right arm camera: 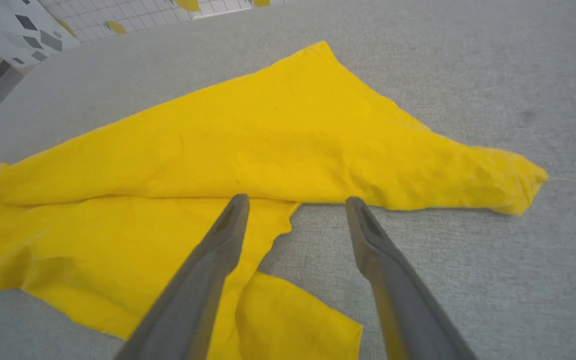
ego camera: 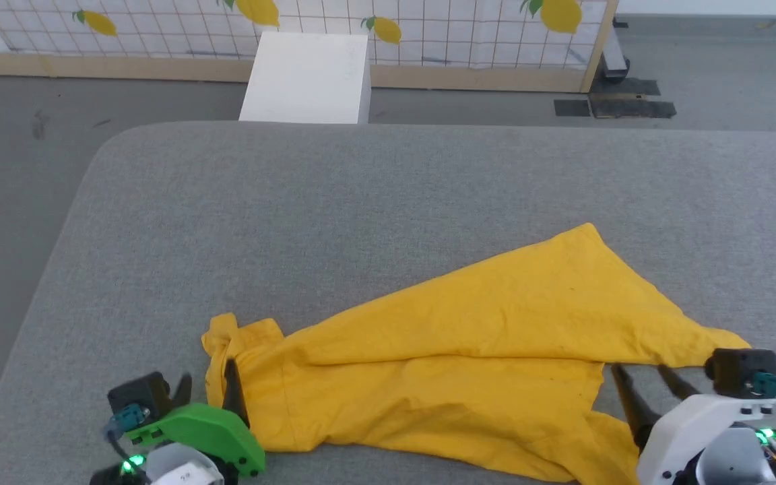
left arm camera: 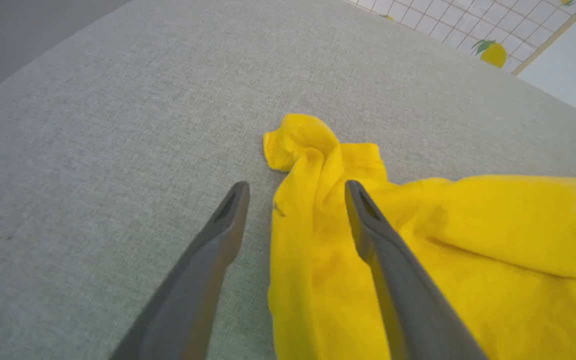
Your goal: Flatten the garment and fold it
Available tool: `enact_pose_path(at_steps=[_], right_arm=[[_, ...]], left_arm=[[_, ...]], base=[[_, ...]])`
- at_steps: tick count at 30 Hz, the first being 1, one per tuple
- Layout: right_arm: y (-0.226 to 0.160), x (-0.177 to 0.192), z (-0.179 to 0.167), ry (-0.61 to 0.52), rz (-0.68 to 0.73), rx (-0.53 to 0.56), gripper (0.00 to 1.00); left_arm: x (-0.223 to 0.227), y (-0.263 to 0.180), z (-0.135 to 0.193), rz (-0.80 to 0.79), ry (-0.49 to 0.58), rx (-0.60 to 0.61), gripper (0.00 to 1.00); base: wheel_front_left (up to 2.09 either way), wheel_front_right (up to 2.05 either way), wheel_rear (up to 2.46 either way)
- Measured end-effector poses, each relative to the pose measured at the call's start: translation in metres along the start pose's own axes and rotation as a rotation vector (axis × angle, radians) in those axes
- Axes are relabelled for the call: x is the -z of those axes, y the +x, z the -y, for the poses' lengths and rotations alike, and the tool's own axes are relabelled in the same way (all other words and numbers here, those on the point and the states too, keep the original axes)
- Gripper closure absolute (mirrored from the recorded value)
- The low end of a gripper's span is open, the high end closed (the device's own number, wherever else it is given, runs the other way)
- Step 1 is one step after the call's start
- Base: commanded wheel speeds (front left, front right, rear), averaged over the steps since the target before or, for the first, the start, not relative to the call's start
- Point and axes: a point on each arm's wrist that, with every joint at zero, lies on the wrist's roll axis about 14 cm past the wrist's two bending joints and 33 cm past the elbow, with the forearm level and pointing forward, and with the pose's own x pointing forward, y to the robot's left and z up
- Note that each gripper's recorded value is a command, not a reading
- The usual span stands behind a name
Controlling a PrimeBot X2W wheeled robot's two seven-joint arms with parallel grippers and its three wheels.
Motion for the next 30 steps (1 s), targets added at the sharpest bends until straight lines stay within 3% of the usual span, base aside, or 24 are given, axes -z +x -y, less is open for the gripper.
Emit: enact_pose_path(at_steps=[6, 14, 15, 16, 17, 23, 26, 30], right_arm=[[0.017, 0.025, -0.012, -0.018, -0.188, -0.036, 0.0], [0.042, 0.062, -0.028, -0.087, -0.482, -0.075, 0.0], [0.045, 0.063, -0.027, -0.091, -0.508, -0.072, 0.44], [0.047, 0.063, -0.027, -0.091, -0.521, -0.07, 0.67], [0.05, 0.061, -0.025, -0.091, -0.524, -0.064, 1.0], [0.069, 0.037, -0.001, -0.149, -0.454, 0.037, 1.0], [0.084, -0.001, 0.023, -0.213, -0.335, 0.115, 1.0], [0.104, -0.079, 0.051, -0.317, -0.107, 0.21, 1.0]], left_arm=[[-0.037, -0.001, 0.01, 0.232, 0.002, 0.046, 0.0], [-0.057, 0.013, 0.021, 0.322, 0.042, 0.086, 0.0], [-0.056, 0.014, 0.022, 0.322, 0.044, 0.091, 0.0], [-0.055, 0.014, 0.023, 0.319, 0.047, 0.094, 0.0], [-0.054, 0.014, 0.023, 0.314, 0.047, 0.094, 0.0], [-0.053, 0.013, 0.023, 0.318, 0.057, 0.097, 0.0], [-0.051, 0.012, 0.023, 0.311, 0.063, 0.106, 0.0], [-0.048, 0.013, 0.024, 0.304, 0.064, 0.11, 0.0]], base=[[0.0, 0.0, 0.0], [0.0, 0.0, 0.0], [0.0, 0.0, 0.0], [0.0, 0.0, 0.0], [0.0, 0.0, 0.0], [0.0, 0.0, 0.0], [0.0, 0.0, 0.0], [0.0, 0.0, 0.0]])
